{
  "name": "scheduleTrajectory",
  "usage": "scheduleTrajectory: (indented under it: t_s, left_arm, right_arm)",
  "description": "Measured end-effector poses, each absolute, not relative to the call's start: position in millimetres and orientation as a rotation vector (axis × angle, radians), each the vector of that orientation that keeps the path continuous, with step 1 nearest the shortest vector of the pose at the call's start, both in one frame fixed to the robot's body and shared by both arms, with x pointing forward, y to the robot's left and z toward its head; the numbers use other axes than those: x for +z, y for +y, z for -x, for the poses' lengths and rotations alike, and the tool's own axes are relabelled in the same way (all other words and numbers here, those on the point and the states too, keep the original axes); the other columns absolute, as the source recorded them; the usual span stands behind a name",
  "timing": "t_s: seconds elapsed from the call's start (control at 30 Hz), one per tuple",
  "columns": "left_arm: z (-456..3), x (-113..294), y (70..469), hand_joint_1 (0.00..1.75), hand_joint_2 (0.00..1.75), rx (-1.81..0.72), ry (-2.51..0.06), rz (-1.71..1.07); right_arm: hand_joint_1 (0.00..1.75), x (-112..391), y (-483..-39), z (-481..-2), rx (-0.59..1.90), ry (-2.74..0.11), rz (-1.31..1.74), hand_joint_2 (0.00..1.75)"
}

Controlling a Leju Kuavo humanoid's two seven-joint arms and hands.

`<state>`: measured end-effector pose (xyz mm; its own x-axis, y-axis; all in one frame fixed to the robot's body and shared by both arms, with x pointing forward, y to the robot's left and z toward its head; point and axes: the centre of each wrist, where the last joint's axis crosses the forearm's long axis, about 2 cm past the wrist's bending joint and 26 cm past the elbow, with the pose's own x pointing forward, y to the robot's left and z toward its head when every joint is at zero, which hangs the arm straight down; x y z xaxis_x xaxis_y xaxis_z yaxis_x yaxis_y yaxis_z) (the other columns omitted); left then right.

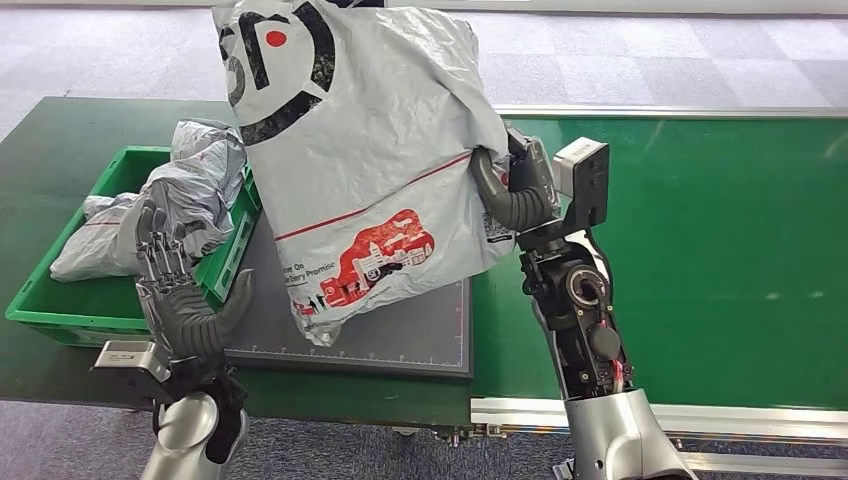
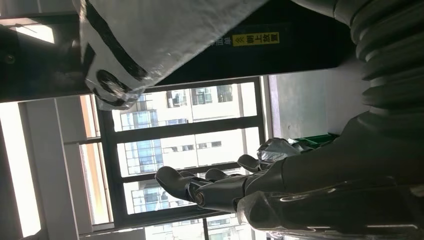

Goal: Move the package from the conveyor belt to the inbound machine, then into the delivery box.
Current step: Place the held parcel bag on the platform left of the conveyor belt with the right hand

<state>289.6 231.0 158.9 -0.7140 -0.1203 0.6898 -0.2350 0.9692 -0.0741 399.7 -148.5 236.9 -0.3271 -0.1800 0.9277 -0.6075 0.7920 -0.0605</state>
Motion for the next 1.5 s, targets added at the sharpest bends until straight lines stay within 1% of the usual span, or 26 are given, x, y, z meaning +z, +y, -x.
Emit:
scheduleTrajectory:
  t_s: [0.13, 0.43, 0.53, 0.57, 0.67, 1.17, 1.37, 1.5]
  left_arm:
    - [-290, 158, 234, 0.00, 1.75, 0.202, -2.368, -0.275]
    - [-290, 155, 235, 0.00, 1.75, 0.197, -2.356, -0.290]
    - [-290, 153, 233, 0.00, 1.75, 0.186, -2.352, -0.280]
    - [-290, 153, 233, 0.00, 1.75, 0.182, -2.351, -0.276]
    - [-291, 152, 232, 0.00, 1.75, 0.176, -2.346, -0.272]
    - [-294, 148, 227, 0.00, 1.75, 0.143, -2.332, -0.260]
    - [-295, 148, 223, 0.00, 1.75, 0.101, -2.329, -0.211]
    - [-294, 148, 215, 0.00, 1.75, 0.029, -2.304, -0.153]
  right_arm:
    - [1.75, 231, -139, -399, 0.491, -1.856, -0.585, 1.75]
    - [1.75, 212, -142, -401, 0.478, -1.761, -0.537, 1.75]
    - [0.74, 201, -145, -403, 0.493, -1.701, -0.517, 1.75]
    - [0.30, 197, -146, -403, 0.502, -1.677, -0.510, 1.75]
    - [0.00, 183, -151, -404, 0.525, -1.618, -0.483, 1.75]
    - [0.00, 156, -157, -407, 0.647, -1.457, -0.361, 1.75]
    - [0.00, 155, -158, -409, 0.669, -1.447, -0.300, 1.75]
    - [0.00, 157, -158, -410, 0.668, -1.482, -0.253, 1.75]
